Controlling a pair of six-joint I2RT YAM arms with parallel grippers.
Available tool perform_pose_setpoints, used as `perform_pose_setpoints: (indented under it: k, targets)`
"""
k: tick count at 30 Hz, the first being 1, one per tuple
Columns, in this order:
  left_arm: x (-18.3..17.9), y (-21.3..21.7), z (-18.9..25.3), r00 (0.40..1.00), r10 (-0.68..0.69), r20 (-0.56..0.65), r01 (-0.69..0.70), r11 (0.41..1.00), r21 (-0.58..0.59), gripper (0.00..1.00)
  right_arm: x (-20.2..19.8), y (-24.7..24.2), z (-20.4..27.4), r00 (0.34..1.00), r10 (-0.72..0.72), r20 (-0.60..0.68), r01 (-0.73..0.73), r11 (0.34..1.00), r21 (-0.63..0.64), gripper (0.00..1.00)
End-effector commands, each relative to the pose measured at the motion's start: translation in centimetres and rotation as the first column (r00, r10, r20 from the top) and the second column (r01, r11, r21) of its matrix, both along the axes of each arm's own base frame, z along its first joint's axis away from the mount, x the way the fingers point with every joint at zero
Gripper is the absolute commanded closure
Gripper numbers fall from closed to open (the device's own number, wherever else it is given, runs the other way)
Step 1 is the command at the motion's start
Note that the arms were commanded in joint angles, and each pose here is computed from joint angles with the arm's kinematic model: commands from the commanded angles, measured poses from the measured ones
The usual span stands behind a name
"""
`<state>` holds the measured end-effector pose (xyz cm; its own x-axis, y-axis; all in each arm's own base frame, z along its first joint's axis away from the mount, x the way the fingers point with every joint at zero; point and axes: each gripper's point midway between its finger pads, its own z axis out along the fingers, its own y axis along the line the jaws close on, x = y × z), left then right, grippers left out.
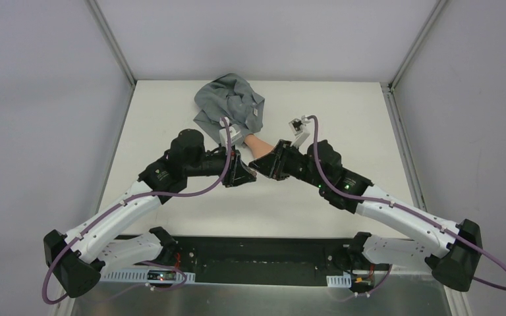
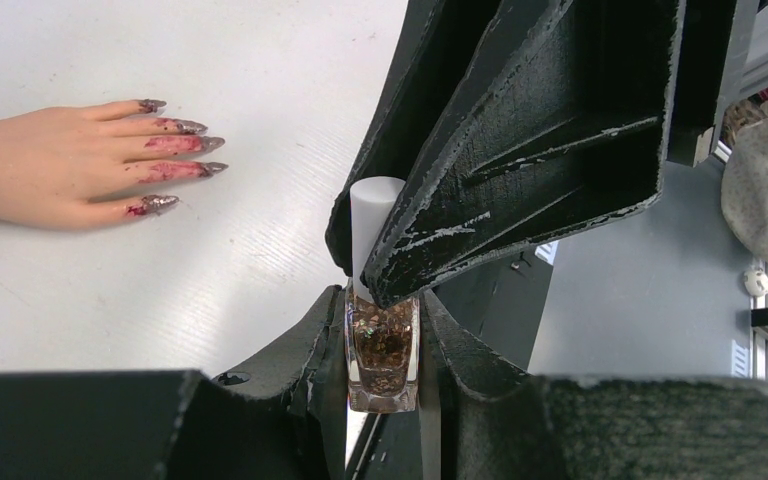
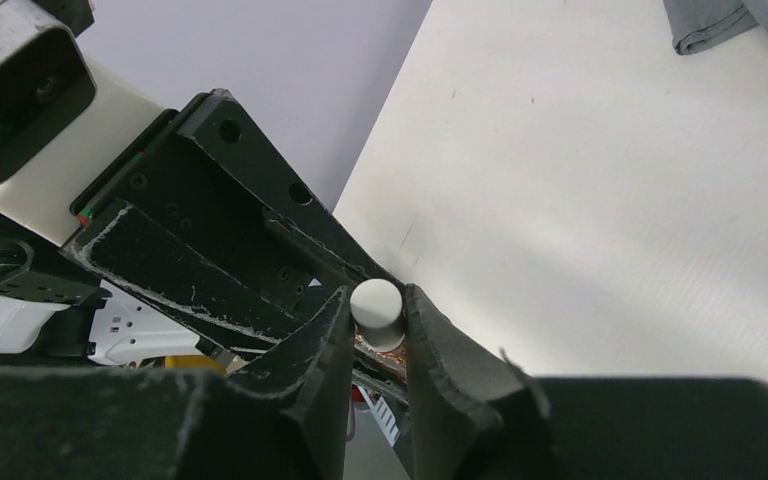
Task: Paint the nails
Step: Unscrew the nail polish bottle.
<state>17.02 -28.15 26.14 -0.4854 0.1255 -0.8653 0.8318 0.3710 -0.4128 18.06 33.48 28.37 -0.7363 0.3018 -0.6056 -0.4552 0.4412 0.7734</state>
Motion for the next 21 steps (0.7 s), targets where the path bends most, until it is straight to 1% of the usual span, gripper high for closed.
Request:
perform_pose_setpoints:
  k: [1,2,5,6,10,14,17,21]
  targets:
    - [0.0,-0.2,0.8,0.999,-0.015,0.037,0.016,1.0,-0.026,1.0,0.5,0.1,3.3,0.998,-0.025,0.054,0.021,0.997,0.069,0.75]
    - [-0.1,-0.2,0.9,0.999,-0.026,0.041,0.028,0.999,-0.027,1.0,0.5,0.1,3.3,0.998,-0.026,0.056,0.022,0.998,0.067,0.78]
    - [-0.2,-0.2,0.8,0.998,-0.034,0.047,0.035,0.999,-0.025,1.0,0.5,-0.2,2.8,0.998,-0.031,0.055,0.028,0.998,0.054,0.96]
    - [-0.3,-0.2,0.8,0.998,-0.036,0.047,0.037,0.999,-0.024,1.0,0.5,-0.3,2.7,0.998,-0.032,0.056,0.03,0.998,0.047,1.0]
    - [-1.0,-0.4,1.3,0.995,-0.084,0.044,0.086,0.995,-0.04,1.0,0.2,-0.9,2.4,0.997,0.004,0.079,-0.007,0.999,0.035,1.0]
    - [-2.5,-0.7,1.9,0.983,-0.176,0.047,0.178,0.982,-0.062,1.0,-0.6,-1.4,1.9,0.992,0.079,0.102,-0.077,0.997,-0.028,1.0]
    - [-3.7,-0.9,2.5,0.967,-0.252,0.041,0.254,0.963,-0.084,1.0,-1.6,-1.9,1.9,0.981,0.157,0.117,-0.154,0.988,-0.034,1.0]
    - [-6.0,-1.0,3.5,0.926,-0.378,0.023,0.377,0.917,-0.126,1.0,-3.6,-2.4,2.4,0.946,0.294,0.137,-0.296,0.955,-0.008,1.0]
